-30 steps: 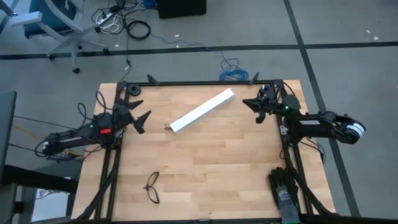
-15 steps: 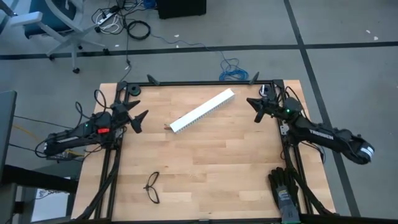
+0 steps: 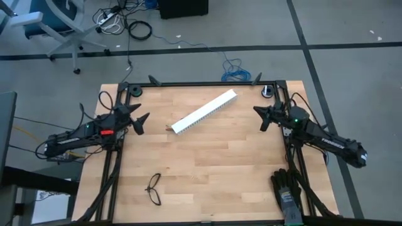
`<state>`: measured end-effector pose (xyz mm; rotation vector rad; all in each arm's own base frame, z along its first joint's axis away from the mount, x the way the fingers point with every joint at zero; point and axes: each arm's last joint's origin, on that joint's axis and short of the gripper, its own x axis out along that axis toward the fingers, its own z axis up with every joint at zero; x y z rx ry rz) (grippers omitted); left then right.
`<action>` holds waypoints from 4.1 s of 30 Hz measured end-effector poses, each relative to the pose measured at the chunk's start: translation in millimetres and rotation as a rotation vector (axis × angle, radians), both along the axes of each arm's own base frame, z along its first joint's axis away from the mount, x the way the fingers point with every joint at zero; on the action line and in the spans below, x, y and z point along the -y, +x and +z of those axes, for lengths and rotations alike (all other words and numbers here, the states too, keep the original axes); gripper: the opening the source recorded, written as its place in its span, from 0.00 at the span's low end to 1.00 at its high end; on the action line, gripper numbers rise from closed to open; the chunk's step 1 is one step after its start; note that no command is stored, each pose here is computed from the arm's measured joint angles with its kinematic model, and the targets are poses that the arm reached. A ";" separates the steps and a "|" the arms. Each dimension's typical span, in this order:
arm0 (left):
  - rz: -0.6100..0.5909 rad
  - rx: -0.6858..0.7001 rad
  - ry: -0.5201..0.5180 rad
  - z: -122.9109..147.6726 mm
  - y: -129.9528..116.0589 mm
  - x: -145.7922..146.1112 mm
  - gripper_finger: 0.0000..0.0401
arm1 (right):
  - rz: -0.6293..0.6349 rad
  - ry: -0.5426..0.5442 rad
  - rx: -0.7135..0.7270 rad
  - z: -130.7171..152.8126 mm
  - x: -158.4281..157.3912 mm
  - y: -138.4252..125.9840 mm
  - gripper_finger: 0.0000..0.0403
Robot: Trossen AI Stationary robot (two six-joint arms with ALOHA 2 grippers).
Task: Ziptie cables
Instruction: Return to Home Position
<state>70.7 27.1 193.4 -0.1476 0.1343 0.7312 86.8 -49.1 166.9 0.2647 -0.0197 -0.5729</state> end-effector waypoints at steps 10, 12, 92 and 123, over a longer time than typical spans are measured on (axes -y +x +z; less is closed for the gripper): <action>0.003 -0.029 -0.052 -5.9 -1.2 0.5 0.85 | 0.098 0.034 -0.056 -2.1 -4.4 2.2 0.00; -0.003 -0.031 -0.072 -7.3 -1.5 0.8 0.85 | 0.116 0.044 -0.070 -3.5 -4.4 3.4 0.00; -0.532 0.207 0.048 -24.1 28.9 10.1 0.85 | 0.153 0.104 0.026 2.0 -3.3 8.6 0.00; -0.534 0.208 0.048 -24.0 28.9 10.2 0.85 | 0.154 0.104 0.027 2.4 -3.4 8.6 0.00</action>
